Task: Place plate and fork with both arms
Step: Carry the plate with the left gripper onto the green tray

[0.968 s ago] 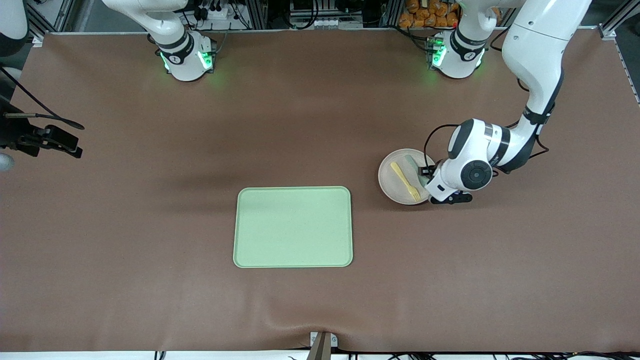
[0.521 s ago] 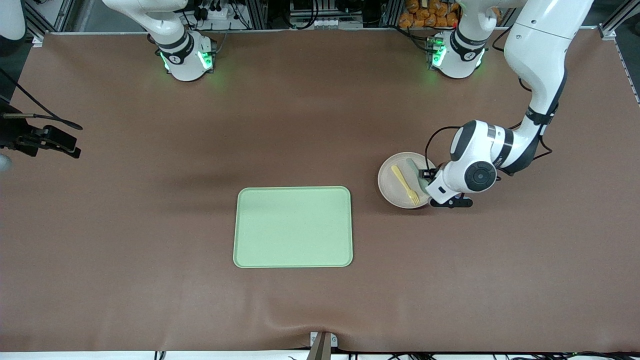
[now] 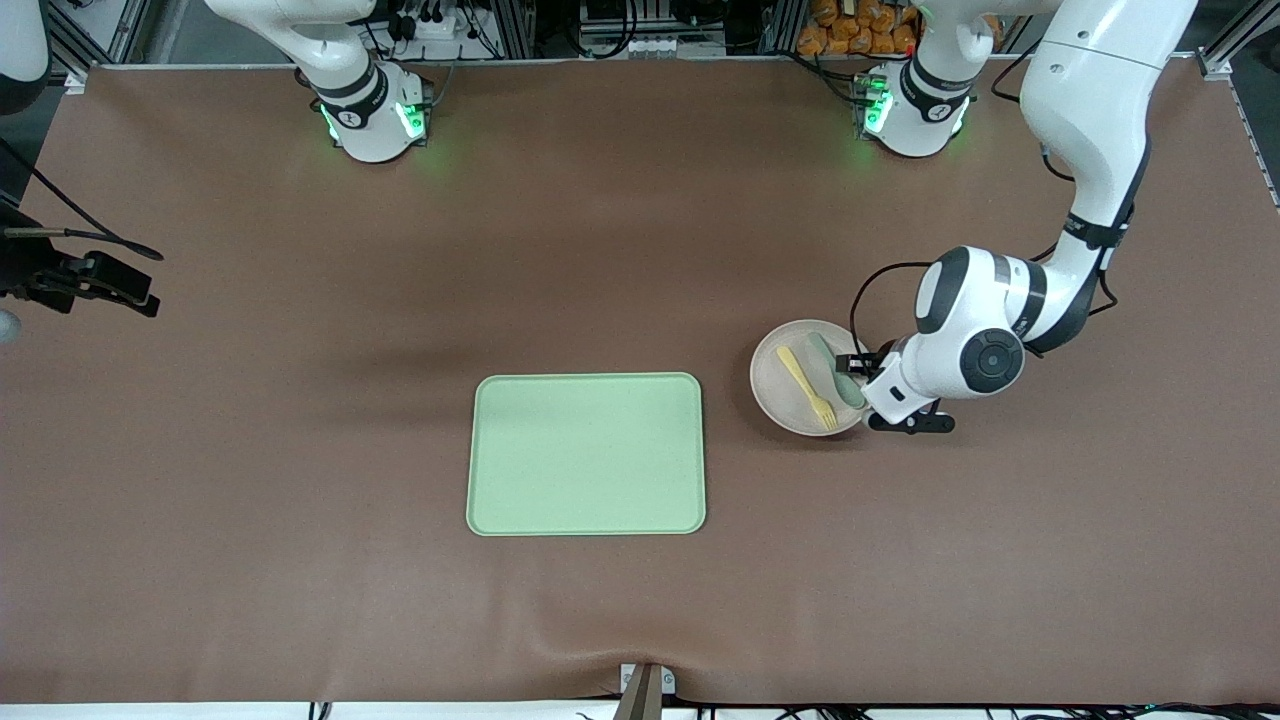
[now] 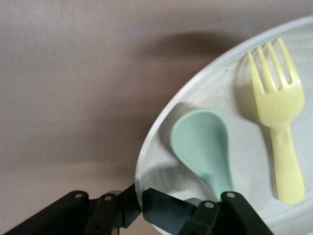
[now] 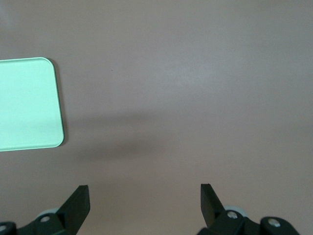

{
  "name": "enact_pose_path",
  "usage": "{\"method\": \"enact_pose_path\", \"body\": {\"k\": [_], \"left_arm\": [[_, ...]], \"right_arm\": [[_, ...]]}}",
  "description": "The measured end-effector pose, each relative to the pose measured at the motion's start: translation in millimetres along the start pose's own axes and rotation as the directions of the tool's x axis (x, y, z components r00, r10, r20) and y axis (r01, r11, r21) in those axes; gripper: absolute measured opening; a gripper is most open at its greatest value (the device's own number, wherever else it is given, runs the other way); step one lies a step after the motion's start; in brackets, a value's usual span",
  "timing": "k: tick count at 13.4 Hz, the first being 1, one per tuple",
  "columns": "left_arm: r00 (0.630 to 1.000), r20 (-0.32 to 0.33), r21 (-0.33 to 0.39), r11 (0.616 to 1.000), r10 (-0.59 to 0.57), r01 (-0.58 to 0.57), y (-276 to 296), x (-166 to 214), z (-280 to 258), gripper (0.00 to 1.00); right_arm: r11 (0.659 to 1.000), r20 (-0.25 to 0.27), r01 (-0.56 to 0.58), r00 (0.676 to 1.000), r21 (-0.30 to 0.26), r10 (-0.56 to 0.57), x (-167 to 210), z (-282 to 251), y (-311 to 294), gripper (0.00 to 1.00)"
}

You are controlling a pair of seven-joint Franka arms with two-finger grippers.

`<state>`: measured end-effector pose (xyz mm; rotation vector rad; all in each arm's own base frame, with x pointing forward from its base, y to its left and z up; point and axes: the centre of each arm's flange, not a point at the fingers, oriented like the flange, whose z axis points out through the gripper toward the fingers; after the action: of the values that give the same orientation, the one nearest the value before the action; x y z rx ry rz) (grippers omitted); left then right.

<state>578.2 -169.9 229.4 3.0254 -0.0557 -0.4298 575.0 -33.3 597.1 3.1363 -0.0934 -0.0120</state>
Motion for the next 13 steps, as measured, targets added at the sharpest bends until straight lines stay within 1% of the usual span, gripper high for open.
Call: {"method": "enact_pose_path", "body": {"k": [2, 4, 9, 13], "left_arm": [[1.000, -0.030, -0.048, 0.999, -0.003, 0.002, 16.2, 12.8, -17.5, 0.00], [0.999, -0.043, -0.087, 0.996, 0.000, -0.003, 42.5, 26.0, -27.7, 0.00], [0.998, -0.045, -0.136, 0.990, -0.051, 0.045, 112.4, 53.0, -33.9, 0.00], [0.997, -0.060, -0.158, 0.986, -0.056, 0.046, 171.8, 65.3, -20.0, 0.00]], "right_arm": [[1.000, 0.000, 0.000, 1.000, 0.000, 0.000, 0.1, 0.1, 0.0, 1.00], [1.000, 0.000, 0.000, 1.000, 0.000, 0.000, 0.1, 0.2, 0.2, 1.00], [1.000, 0.002, -0.001, 1.000, 0.000, 0.001, 0.4, 0.9, 0.7, 1.00], [1.000, 0.002, -0.008, 1.000, 0.000, 0.008, 0.6, 1.4, 4.7, 1.00]]}}
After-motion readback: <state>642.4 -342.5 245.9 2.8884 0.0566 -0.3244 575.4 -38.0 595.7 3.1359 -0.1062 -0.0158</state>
